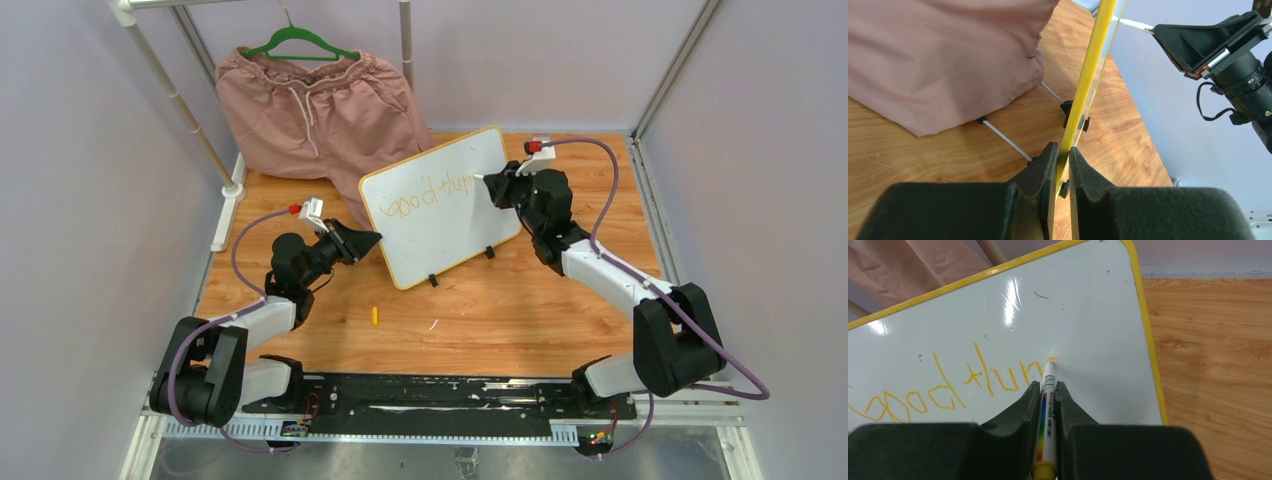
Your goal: Write a sentence on the whiteboard
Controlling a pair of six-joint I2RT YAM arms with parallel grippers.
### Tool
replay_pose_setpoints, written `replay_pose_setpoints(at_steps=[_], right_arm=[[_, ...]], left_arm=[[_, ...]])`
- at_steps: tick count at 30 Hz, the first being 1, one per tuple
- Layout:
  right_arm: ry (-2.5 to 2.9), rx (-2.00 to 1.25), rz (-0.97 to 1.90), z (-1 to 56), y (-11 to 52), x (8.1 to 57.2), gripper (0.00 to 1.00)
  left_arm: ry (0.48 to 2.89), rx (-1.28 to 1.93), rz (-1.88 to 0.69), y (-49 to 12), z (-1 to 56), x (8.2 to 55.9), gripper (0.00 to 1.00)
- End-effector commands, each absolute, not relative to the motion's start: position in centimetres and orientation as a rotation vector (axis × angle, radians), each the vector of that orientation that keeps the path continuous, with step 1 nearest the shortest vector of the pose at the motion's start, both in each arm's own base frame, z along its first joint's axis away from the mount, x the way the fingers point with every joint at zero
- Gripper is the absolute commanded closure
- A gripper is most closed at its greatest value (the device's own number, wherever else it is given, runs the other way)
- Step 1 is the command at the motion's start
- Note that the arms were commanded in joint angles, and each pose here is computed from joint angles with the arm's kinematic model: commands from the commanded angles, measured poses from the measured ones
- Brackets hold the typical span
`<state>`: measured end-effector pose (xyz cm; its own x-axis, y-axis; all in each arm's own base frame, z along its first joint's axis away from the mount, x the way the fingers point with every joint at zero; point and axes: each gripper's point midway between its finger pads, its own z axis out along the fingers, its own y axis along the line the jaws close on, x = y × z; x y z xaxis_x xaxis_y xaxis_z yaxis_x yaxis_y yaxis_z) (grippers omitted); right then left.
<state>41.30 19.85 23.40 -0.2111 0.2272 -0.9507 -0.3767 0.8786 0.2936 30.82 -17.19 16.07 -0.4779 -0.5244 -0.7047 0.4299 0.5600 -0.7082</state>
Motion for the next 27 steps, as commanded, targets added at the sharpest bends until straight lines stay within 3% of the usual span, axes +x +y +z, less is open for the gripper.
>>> replay_pose_setpoints(at_steps=[1,27], right_arm=[[1.707,-0.126,0.574,22.7,20.2,40.4,1.00],[1.717,-0.086,0.490,23.5,18.7,41.6,1.00]], left_arm=[[1.688,-0.047,-1.131,-17.3,17.4,30.7,0.84],[1.688,-0.045,-1.133,-17.3,17.4,30.7,0.84]])
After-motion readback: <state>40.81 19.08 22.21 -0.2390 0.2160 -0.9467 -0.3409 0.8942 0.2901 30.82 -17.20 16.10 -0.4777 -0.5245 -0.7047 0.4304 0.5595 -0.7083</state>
